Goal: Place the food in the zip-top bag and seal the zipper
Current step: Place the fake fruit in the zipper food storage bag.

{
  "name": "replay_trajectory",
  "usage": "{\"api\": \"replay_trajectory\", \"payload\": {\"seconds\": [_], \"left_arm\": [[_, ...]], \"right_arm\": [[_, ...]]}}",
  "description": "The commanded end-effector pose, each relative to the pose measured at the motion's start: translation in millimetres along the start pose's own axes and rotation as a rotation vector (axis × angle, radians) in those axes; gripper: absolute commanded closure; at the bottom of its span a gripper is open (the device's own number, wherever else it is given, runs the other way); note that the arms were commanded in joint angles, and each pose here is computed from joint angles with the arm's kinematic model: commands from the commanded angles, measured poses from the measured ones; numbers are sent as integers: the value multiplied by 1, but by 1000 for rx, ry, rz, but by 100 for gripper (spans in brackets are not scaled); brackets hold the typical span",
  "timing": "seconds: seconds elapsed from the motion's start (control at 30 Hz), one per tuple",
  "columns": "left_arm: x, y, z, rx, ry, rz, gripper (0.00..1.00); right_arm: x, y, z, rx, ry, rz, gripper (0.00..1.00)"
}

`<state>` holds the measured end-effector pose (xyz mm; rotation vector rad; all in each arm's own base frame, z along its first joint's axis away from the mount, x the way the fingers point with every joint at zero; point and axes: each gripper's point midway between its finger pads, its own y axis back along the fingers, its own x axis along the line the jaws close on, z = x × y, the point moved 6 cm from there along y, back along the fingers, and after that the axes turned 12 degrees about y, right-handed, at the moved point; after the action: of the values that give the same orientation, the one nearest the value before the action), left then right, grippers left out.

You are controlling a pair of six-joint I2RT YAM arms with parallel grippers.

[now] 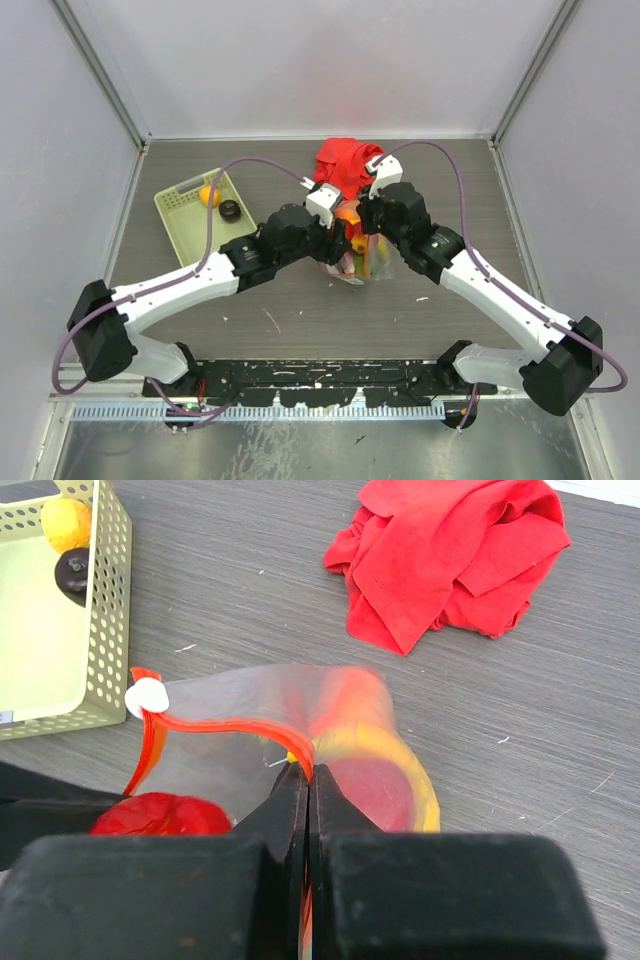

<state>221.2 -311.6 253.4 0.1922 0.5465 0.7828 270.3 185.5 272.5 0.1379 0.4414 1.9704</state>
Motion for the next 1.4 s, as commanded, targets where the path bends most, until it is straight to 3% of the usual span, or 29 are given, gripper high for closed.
{"api": "replay_trajectory", "payload": {"seconds": [0.0,0.6,1.07,1.37], "left_arm": [[-8,-9,34,-128,-32,32,64],[8,-37,13,-55,-21,158,28],[7,-3,27,-90,41,176,18],[17,38,36,-121,157,247,13]], "right_arm": [[-3,12,27,-123,-40,3,100],[-3,11,26,-118,-32,3,100],[-3,11,26,-120,-37,3,100],[-3,12,26,-124,-40,0,100]]}}
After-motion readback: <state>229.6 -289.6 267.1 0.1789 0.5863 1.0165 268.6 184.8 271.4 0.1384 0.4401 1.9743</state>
